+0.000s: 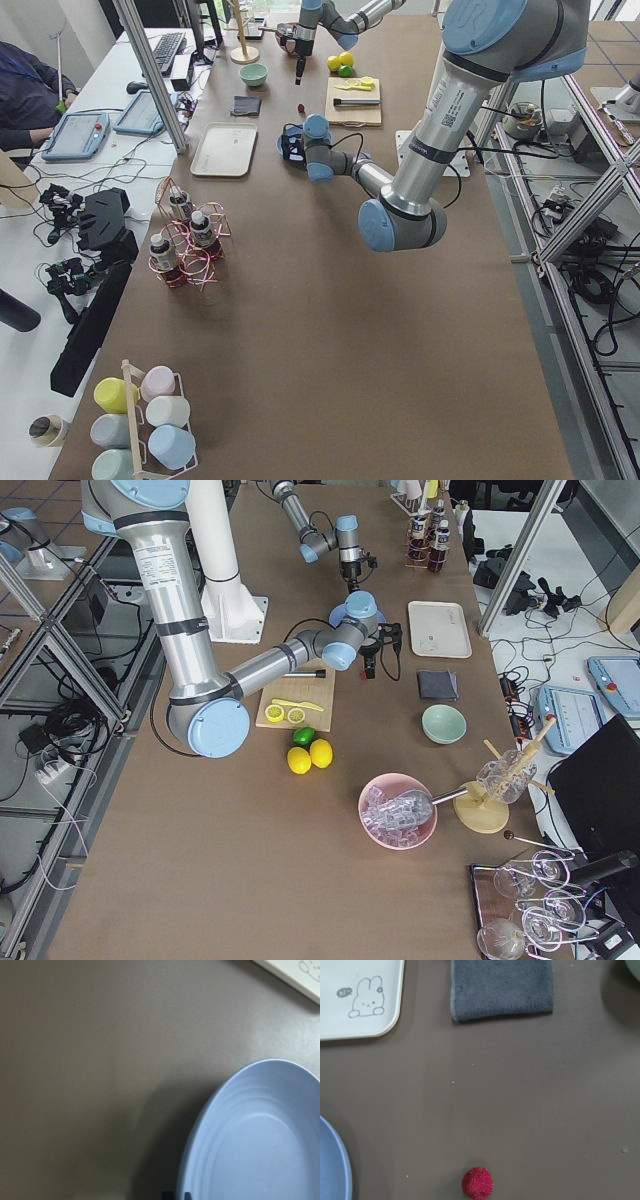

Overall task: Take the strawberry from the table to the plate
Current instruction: 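Push the blue plate with the left gripper toward the table center while the right hovers, then lower the right gripper onto the strawberry and grasp it while the left arm withdraws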

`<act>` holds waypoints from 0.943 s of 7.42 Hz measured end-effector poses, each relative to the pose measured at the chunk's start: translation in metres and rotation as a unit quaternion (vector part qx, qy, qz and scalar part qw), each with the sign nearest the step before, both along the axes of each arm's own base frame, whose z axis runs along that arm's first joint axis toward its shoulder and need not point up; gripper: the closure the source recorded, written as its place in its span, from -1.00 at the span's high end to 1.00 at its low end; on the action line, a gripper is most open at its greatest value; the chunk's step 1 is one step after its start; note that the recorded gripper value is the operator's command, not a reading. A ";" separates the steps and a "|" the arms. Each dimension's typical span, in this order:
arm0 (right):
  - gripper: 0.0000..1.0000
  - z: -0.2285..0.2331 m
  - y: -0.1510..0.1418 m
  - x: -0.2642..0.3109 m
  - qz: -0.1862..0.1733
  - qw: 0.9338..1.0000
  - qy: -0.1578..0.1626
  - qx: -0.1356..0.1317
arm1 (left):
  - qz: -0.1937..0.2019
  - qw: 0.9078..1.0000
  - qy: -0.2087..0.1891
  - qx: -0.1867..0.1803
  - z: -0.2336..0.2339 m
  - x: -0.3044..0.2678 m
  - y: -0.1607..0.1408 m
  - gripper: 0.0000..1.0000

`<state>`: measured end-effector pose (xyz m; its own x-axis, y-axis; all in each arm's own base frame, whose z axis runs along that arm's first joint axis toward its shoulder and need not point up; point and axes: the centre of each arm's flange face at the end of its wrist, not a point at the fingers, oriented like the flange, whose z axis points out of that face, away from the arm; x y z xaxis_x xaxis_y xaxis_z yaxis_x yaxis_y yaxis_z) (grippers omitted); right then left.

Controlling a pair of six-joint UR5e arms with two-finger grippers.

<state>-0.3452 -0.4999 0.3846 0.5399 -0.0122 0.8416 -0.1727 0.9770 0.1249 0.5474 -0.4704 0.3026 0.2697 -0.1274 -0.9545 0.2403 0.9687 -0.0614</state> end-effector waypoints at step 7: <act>0.73 -0.003 0.000 -0.067 -0.003 0.995 0.086 -0.046 | -0.006 1.000 0.000 0.027 0.018 -0.089 -0.035 0.97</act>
